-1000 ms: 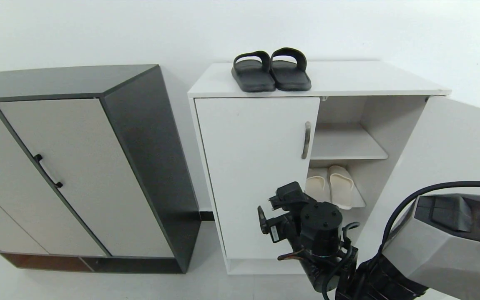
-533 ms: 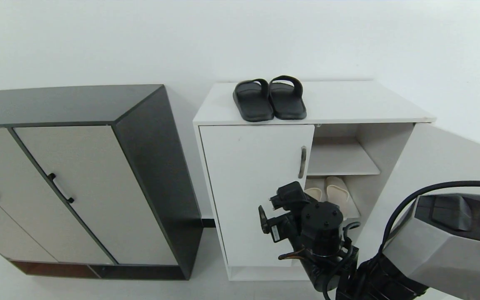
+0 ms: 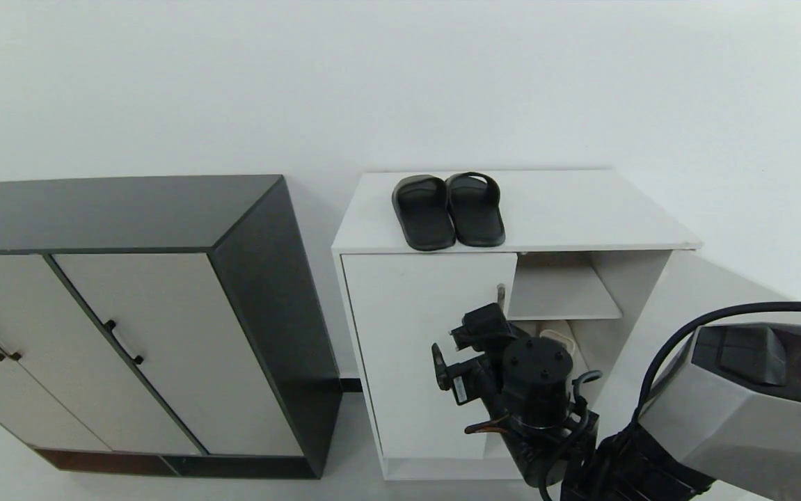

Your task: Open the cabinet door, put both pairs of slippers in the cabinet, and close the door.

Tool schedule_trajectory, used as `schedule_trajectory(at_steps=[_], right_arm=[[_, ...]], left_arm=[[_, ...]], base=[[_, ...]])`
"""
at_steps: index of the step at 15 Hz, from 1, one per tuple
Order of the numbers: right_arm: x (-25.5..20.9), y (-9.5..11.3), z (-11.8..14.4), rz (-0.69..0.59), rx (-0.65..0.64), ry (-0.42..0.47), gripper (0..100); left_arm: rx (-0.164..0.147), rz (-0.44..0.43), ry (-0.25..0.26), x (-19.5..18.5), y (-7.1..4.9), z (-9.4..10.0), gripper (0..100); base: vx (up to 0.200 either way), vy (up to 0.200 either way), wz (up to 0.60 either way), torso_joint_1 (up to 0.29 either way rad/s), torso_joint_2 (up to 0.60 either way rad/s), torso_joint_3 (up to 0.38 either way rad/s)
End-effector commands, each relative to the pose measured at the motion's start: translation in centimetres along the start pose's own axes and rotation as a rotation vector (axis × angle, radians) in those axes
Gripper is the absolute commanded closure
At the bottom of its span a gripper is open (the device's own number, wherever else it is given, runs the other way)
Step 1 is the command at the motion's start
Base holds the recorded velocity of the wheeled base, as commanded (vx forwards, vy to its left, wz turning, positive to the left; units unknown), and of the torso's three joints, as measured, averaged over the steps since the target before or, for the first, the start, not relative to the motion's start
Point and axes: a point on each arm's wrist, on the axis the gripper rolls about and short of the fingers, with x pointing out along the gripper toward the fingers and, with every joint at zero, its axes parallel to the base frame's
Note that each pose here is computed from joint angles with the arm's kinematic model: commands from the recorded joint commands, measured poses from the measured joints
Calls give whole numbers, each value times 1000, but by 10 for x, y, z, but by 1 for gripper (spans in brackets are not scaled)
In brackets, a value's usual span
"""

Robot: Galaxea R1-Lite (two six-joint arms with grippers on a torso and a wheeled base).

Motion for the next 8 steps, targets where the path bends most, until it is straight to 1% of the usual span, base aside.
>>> schedule_trajectory(at_steps=[1, 7, 8], right_arm=[[0, 0, -1, 1, -2, 3, 0], [1, -3, -3, -5, -5, 6, 0], [1, -4, -1, -7, -12, -10, 0]], left_arm=[[0, 0, 1, 0, 0, 0, 100], [0, 0, 1, 0, 0, 0, 100], [0, 0, 1, 0, 0, 0, 100]], base=[[0, 0, 0, 227, -549, -310], [0, 0, 0, 250, -570, -317], [0, 0, 0, 110, -261, -129]])
